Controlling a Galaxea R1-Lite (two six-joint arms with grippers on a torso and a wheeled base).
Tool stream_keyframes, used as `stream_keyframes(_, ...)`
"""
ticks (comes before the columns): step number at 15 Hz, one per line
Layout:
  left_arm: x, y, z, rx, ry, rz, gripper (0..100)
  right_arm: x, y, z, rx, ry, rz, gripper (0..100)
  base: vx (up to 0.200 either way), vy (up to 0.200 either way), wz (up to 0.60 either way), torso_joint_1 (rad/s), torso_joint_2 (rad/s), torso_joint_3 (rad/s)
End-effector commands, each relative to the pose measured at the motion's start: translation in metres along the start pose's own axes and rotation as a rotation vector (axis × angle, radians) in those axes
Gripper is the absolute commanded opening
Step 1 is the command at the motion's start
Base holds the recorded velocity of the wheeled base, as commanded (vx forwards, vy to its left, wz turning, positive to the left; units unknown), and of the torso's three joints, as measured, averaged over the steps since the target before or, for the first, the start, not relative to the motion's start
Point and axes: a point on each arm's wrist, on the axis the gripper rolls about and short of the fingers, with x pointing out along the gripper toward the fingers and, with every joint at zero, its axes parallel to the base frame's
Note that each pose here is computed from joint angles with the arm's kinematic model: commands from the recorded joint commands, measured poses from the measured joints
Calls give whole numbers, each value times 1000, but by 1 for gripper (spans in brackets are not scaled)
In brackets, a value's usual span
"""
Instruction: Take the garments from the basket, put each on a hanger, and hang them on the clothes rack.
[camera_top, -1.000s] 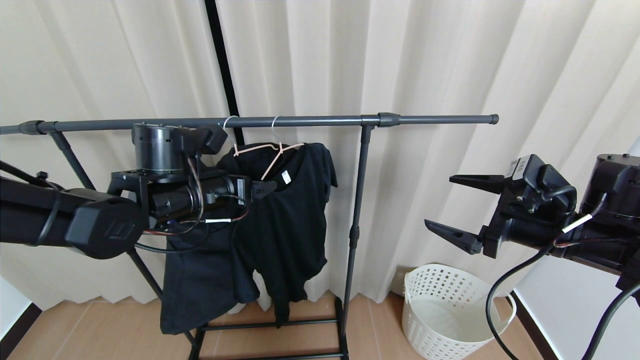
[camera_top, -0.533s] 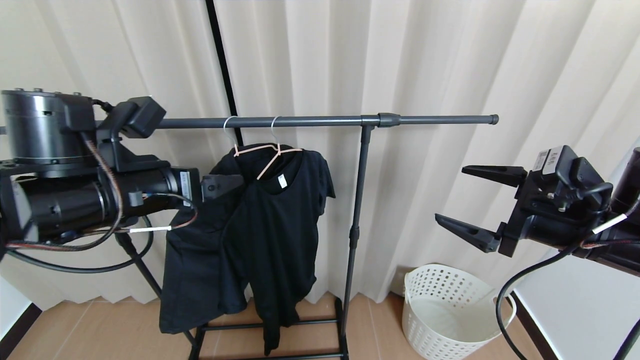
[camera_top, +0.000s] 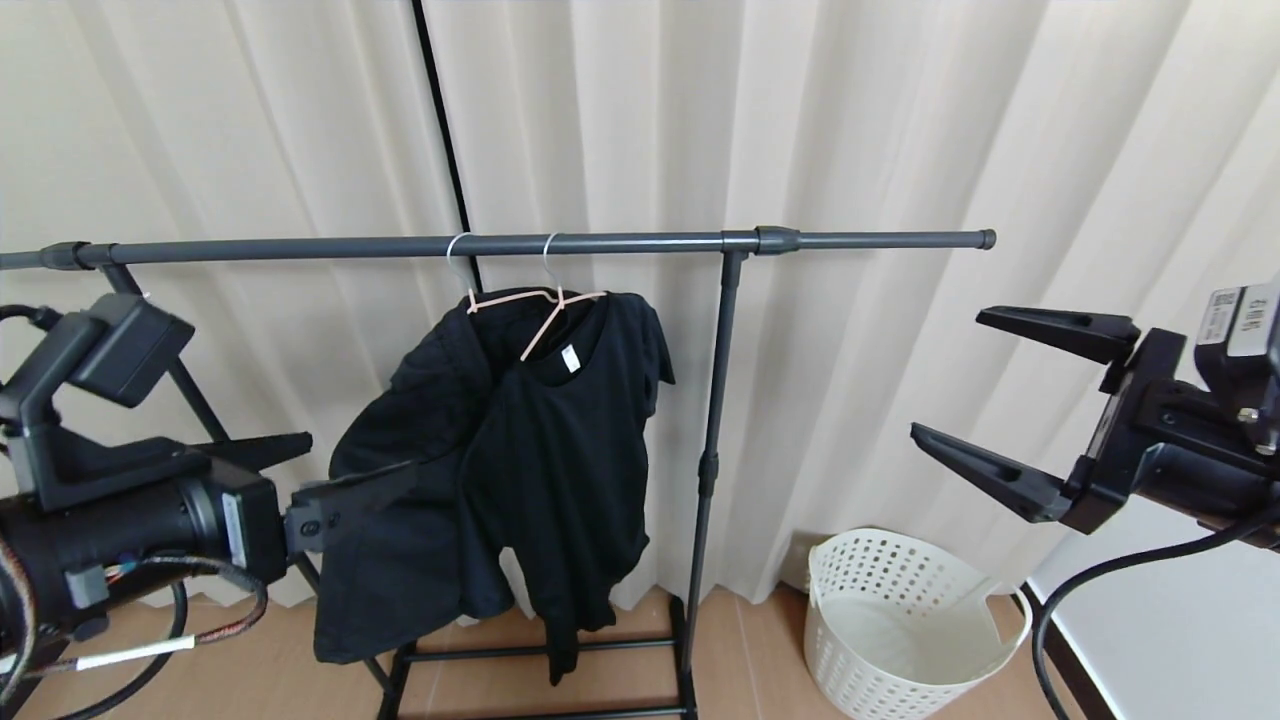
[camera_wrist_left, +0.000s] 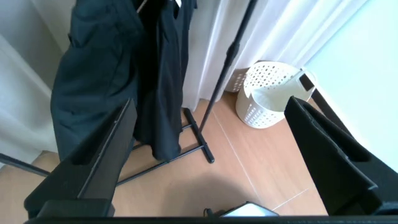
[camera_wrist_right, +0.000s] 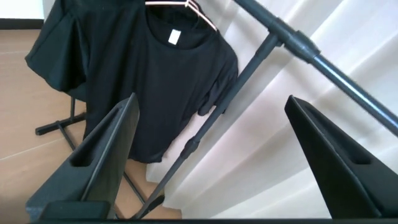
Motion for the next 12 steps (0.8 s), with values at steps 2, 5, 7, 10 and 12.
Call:
stream_keyframes(2,-29,-4,-25,27,-19,-5,100,-23,9,12,-12,-32,-53,100,0,0,0,0,0,0)
stream_keyframes(5,-51,-6,-51,30,-29,-8,100,-51,23,15,17,-30,-143,100,0,0,0,0,0,0)
stream_keyframes(7,-62,-7,-69,38,-31,-5,100,-76,42,7,73,-21,-173,100,0,0,0,0,0,0)
stream_keyframes(10,-70,-7,-85,36,-31,0,100,-97,64,-15,121,38,-196,100,0,0,0,0,0,0)
stream_keyframes(12,-72,-7,-89,32,-28,0,100,-102,70,-20,146,46,-196,100,0,0,0,0,0,0)
